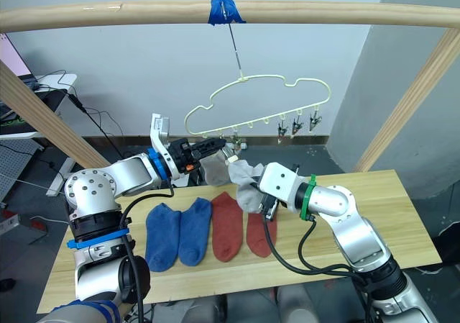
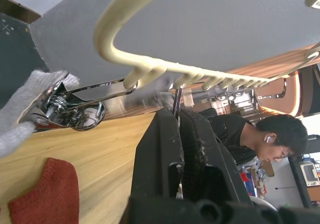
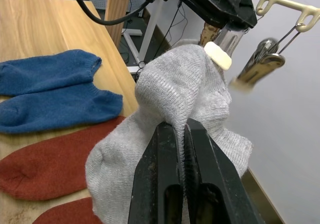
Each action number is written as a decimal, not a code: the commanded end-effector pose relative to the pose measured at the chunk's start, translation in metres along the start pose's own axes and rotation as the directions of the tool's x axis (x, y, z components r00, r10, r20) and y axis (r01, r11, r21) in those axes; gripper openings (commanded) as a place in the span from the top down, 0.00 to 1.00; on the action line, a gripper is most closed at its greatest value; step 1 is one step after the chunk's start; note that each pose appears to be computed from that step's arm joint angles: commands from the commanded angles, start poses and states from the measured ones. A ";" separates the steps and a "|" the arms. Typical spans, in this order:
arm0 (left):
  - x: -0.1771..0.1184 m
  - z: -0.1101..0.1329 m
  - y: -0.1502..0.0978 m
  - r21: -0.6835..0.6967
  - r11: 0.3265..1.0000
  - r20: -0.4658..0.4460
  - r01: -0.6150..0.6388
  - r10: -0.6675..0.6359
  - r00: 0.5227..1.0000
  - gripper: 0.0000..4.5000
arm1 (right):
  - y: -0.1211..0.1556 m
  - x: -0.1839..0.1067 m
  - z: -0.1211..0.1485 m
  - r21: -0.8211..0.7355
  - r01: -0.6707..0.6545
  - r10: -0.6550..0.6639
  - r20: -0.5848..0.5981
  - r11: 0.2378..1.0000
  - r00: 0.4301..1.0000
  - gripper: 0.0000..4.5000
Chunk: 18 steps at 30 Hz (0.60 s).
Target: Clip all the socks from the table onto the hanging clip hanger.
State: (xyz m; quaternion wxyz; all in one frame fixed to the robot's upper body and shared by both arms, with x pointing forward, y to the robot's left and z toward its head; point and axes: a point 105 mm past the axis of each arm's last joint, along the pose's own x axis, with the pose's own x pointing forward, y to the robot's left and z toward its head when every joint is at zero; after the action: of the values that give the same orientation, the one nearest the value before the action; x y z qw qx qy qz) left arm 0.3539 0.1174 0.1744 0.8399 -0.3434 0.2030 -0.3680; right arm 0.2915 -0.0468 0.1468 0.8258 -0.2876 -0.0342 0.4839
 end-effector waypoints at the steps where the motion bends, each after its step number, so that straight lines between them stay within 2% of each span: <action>1: 0.001 -0.007 0.008 -0.005 0.999 -0.031 -0.041 0.041 0.999 1.00 | 0.000 0.004 0.014 -0.030 0.011 -0.009 0.050 0.999 0.999 1.00; 13: 0.000 -0.010 0.005 0.026 0.999 -0.044 -0.030 0.032 0.999 1.00 | -0.003 0.013 0.015 -0.031 0.023 -0.021 0.070 0.999 0.997 1.00; 15: -0.001 -0.011 0.009 0.100 0.993 -0.046 -0.068 0.073 0.996 1.00 | -0.005 0.013 0.015 -0.030 0.025 -0.023 0.071 0.999 0.997 1.00; 17: -0.002 -0.014 0.003 0.140 0.990 -0.059 -0.029 0.037 0.998 1.00 | -0.005 0.014 0.015 -0.029 0.025 -0.023 0.072 0.999 0.997 1.00; 18: -0.002 -0.013 0.000 0.132 0.991 -0.054 -0.003 0.011 0.998 0.94 | -0.005 0.015 0.015 -0.027 0.024 -0.022 0.073 0.999 0.997 1.00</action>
State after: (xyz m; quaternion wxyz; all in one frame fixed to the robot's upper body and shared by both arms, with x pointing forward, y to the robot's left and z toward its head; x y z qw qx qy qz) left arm 0.3484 0.1153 0.1749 0.8593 -0.2826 0.1862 -0.3836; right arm 0.2980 -0.0323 0.1467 0.8254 -0.2795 -0.0456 0.4883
